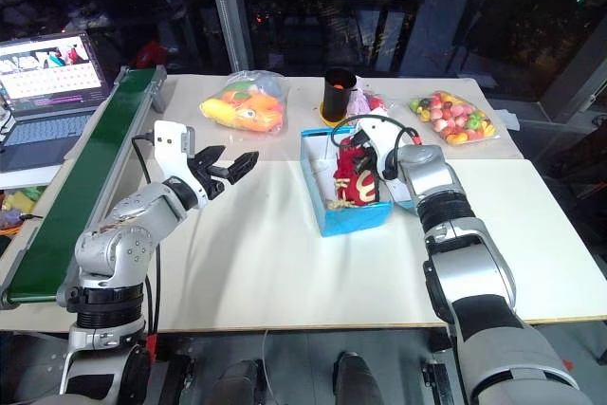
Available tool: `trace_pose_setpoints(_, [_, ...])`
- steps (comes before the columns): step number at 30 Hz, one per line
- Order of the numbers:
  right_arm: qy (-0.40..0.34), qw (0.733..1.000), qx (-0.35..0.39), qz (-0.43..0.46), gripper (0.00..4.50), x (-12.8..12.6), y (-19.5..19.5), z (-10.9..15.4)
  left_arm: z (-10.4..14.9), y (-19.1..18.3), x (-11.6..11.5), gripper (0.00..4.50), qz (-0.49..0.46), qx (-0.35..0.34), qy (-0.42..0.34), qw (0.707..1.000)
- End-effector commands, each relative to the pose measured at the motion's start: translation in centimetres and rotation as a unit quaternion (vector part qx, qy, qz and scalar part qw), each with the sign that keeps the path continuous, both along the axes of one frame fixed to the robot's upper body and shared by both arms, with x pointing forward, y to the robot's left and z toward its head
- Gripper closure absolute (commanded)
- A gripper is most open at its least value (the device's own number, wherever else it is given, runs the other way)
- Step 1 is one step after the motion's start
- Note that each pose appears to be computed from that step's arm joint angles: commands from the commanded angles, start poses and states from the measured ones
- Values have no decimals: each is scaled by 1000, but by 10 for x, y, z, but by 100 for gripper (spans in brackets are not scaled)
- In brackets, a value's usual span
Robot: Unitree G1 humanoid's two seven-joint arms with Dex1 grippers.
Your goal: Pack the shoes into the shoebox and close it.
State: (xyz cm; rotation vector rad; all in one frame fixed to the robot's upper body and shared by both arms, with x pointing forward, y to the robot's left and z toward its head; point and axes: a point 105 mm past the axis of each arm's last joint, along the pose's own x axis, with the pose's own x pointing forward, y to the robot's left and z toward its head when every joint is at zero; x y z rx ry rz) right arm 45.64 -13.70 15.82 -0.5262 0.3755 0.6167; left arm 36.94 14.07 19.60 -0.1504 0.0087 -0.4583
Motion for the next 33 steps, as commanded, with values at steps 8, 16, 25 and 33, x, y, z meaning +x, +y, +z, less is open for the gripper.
trace_pose_setpoints(8, [0,996,-84,-7,204,7,-1,-18,13,8,-14,0,30,-5,-32,999])
trace_pose_setpoints(16, [-95,992,-72,-41,4,22,8,20,14,12,-18,0,35,3,-27,999])
trace_pose_setpoints(25, [-95,969,188,131,4,-7,84,99,16,45,-12,0,102,36,-27,994])
trace_pose_setpoints(33, [-43,895,305,323,4,-100,112,100,8,113,-27,0,224,48,-15,973])
